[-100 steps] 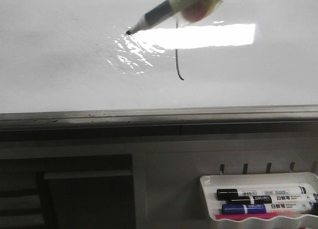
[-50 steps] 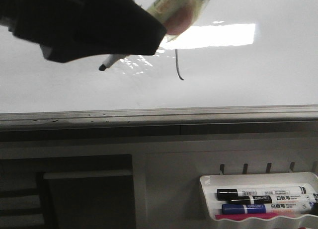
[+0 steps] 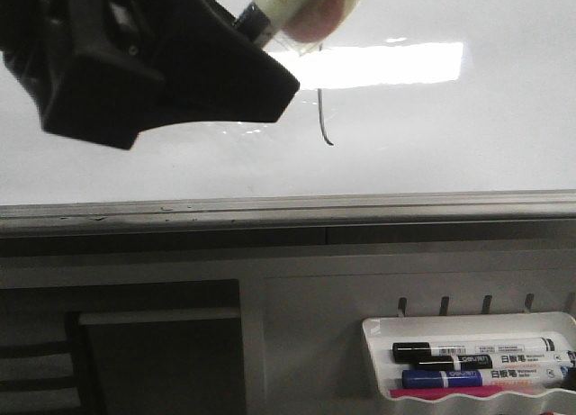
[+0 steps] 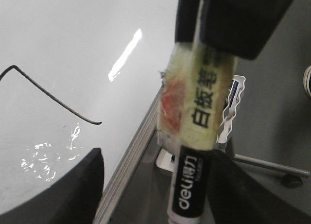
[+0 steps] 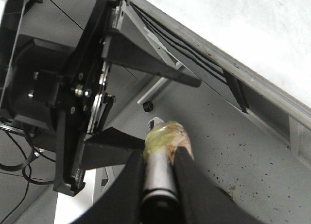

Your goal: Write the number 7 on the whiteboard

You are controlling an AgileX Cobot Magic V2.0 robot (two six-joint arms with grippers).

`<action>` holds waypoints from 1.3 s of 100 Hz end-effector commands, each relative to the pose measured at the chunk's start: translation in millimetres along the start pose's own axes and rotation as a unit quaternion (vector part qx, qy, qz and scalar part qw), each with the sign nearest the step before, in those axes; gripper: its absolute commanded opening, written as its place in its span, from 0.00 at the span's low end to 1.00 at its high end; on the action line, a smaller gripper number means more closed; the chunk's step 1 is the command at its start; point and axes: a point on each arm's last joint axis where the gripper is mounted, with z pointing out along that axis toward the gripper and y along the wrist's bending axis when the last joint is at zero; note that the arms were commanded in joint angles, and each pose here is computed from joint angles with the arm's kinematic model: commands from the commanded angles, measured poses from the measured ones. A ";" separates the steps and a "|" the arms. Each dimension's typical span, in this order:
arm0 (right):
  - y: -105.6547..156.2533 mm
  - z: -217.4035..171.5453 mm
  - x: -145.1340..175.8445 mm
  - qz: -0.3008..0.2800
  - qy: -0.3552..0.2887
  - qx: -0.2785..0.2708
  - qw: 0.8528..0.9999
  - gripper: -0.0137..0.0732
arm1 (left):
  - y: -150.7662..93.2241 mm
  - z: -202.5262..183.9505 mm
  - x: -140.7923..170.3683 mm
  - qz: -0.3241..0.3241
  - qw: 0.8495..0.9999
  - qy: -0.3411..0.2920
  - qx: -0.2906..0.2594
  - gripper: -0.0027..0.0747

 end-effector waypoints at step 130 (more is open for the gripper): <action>-12.4 -94.2 5.5 0.021 -0.087 0.167 0.982 0.75 | 66.7 -42.2 24.7 -0.415 0.878 -0.128 -0.203 0.01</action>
